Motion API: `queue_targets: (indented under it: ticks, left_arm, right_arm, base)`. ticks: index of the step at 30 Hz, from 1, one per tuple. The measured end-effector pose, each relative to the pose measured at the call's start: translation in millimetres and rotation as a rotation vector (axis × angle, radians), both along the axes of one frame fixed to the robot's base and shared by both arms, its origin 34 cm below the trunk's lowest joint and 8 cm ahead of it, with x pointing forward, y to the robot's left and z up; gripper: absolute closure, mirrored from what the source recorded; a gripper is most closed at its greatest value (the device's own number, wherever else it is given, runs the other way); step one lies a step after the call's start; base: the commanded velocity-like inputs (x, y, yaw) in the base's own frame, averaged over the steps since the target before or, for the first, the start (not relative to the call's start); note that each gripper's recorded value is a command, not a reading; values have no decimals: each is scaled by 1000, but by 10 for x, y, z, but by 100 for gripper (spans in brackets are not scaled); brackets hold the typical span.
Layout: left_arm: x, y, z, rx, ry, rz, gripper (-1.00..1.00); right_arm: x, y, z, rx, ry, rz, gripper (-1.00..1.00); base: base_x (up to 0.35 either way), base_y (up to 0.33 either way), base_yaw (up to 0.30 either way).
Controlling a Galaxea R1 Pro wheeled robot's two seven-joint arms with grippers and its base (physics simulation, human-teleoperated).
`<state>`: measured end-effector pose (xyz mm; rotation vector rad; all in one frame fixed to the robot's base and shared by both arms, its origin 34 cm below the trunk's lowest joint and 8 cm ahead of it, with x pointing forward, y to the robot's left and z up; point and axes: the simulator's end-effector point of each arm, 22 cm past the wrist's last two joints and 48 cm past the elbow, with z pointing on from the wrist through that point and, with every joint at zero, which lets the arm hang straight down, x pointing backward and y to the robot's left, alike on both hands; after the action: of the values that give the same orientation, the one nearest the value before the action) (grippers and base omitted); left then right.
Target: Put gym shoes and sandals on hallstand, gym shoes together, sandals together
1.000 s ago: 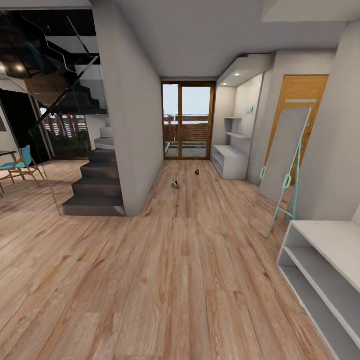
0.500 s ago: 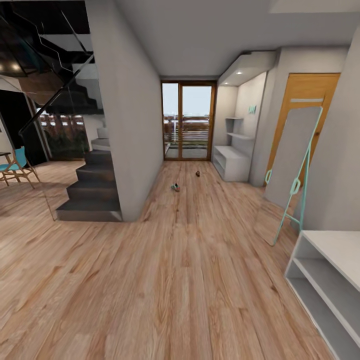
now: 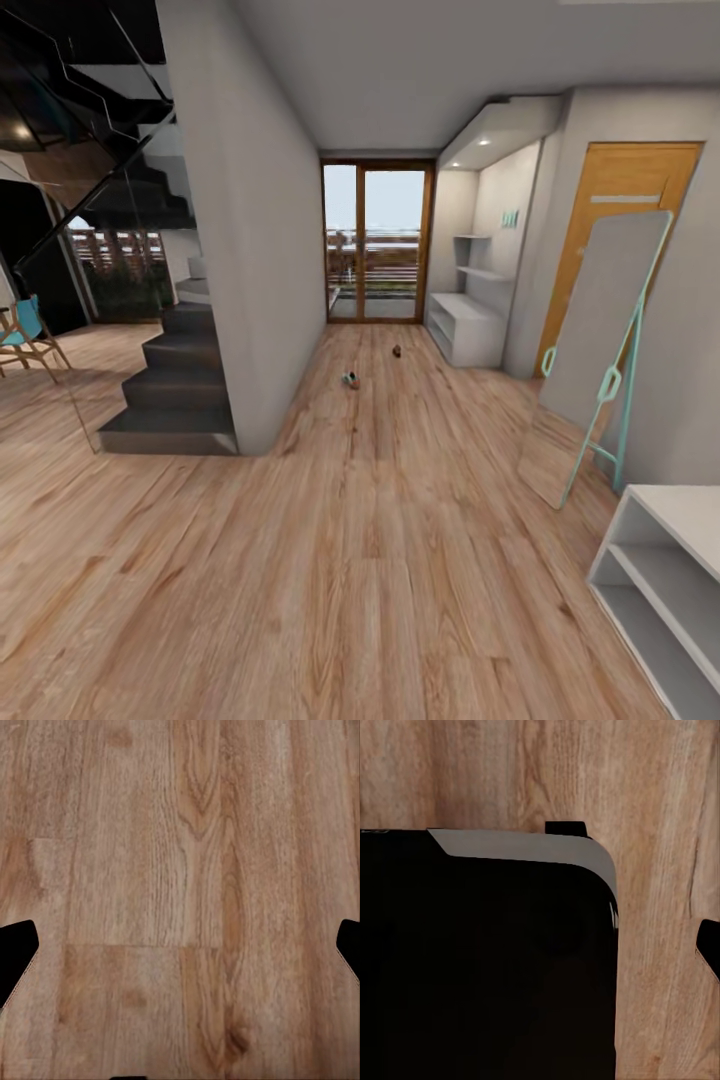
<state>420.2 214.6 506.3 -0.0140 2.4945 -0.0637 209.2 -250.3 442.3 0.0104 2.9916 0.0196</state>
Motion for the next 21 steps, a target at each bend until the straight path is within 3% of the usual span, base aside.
queue_targets:
  ticks: [21]
  left_arm:
    - [0, 1, 0, 0, 0, 0, -100]
  right_arm:
    - [0, -8, 0, -3, 0, 0, -100]
  base:
    - [345, 0, 0]
